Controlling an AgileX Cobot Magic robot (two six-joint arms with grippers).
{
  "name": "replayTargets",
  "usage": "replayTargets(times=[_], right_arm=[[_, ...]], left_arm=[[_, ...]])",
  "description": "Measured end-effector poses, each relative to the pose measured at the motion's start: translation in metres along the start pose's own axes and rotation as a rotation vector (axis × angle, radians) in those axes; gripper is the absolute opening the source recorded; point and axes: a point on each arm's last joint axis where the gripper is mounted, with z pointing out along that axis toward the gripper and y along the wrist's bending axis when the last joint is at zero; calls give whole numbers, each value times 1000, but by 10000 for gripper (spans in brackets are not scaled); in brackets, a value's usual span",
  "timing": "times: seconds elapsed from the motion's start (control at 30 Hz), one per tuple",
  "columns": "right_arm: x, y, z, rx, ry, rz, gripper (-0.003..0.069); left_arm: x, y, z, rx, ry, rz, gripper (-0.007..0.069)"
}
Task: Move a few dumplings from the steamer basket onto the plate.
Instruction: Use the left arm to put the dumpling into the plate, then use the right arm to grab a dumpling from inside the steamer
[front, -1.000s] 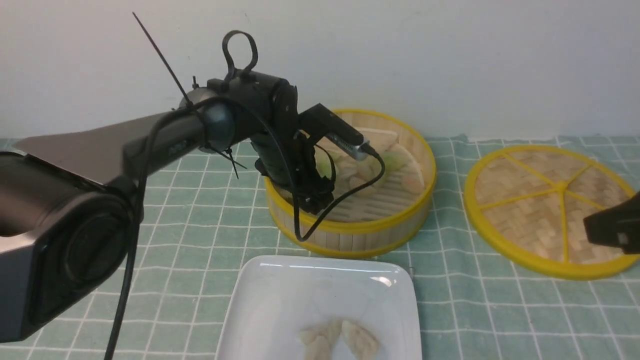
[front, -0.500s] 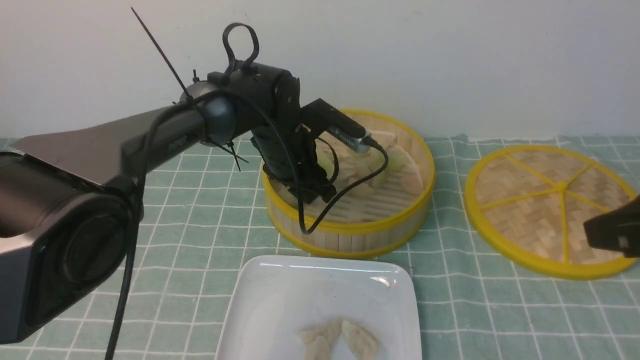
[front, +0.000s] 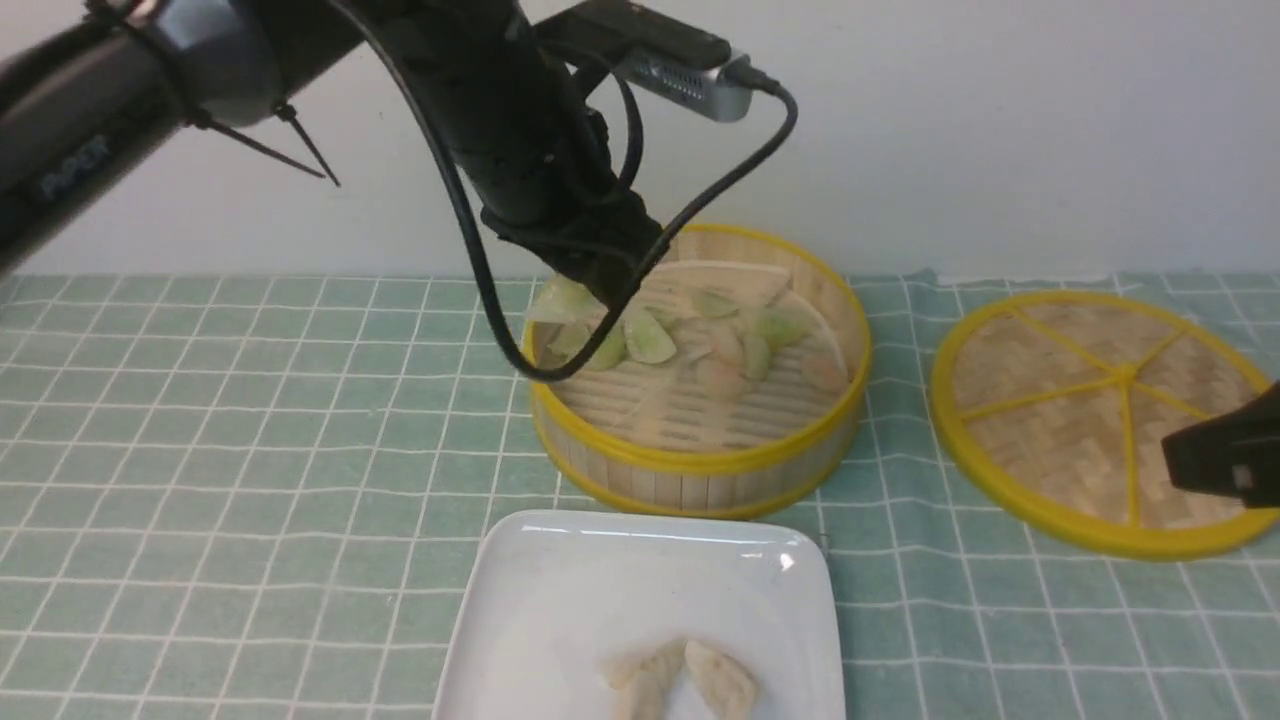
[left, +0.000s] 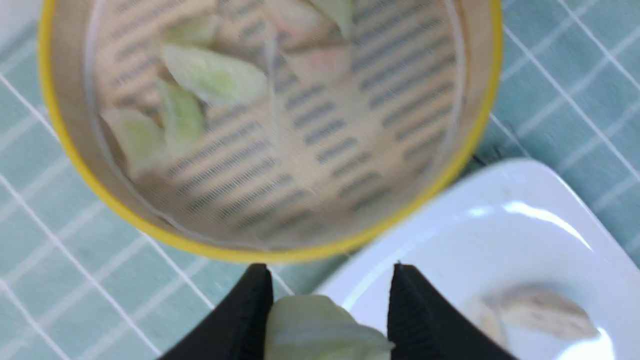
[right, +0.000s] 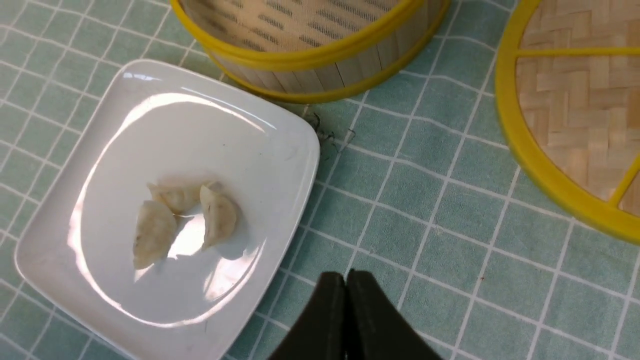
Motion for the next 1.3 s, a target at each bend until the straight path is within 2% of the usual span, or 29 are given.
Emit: replayTargets(times=[0.2, 0.27, 0.43, 0.57, 0.7, 0.73, 0.77, 0.83, 0.9, 1.0, 1.03, 1.07, 1.1, 1.13, 1.17, 1.23, 1.3], right_arm=[[0, 0, 0, -3, -2, 2, -10], [0, 0, 0, -3, -2, 1, -10], [-2, -1, 1, 1, -12, -6, -10], [-11, -1, 3, -9, 13, -54, -10], [-41, 10, 19, -56, 97, -161, -10], [-43, 11, 21, -59, 101, -167, -10], [-54, 21, 31, -75, 123, -216, -10], [-66, 30, 43, -84, 140, -257, -10], [-83, 42, 73, -88, 195, -305, -10], [-103, 53, 116, -80, 251, -344, -5], [-106, 53, 122, -79, 258, -347, -3], [-117, 53, 147, -73, 289, -353, 3], [-122, 52, 160, -67, 302, -356, 12], [-122, 52, 160, -68, 304, -356, 14], [-130, 50, 179, -56, 321, -365, 34], [-135, 48, 195, -49, 335, -377, 54], [-143, 46, 222, -48, 344, -401, 120]], left_arm=[[55, -8, 40, 76, 196, -66, 267], [72, -7, 70, 88, 222, -104, 267], [83, -1, 117, 82, 229, -150, 267], [84, 0, 126, 90, 239, -163, 286], [84, -2, 125, 111, 257, -172, 461], [84, -2, 125, 112, 259, -172, 461], [82, -2, 122, 122, 273, -171, 496], [79, -3, 117, 130, 280, -168, 501], [78, -5, 109, 140, 292, -162, 461], [79, -9, 89, 136, 264, -159, 293], [80, -10, 86, 134, 259, -158, 263], [83, -11, 66, 124, 222, -162, 124], [86, -13, 54, 117, 201, -170, 70], [87, -13, 55, 117, 205, -173, 62], [96, -14, 33, 101, 156, -195, 20], [105, -16, 20, 90, 127, -211, 6], [128, -19, -3, 60, 57, -248, -6]])
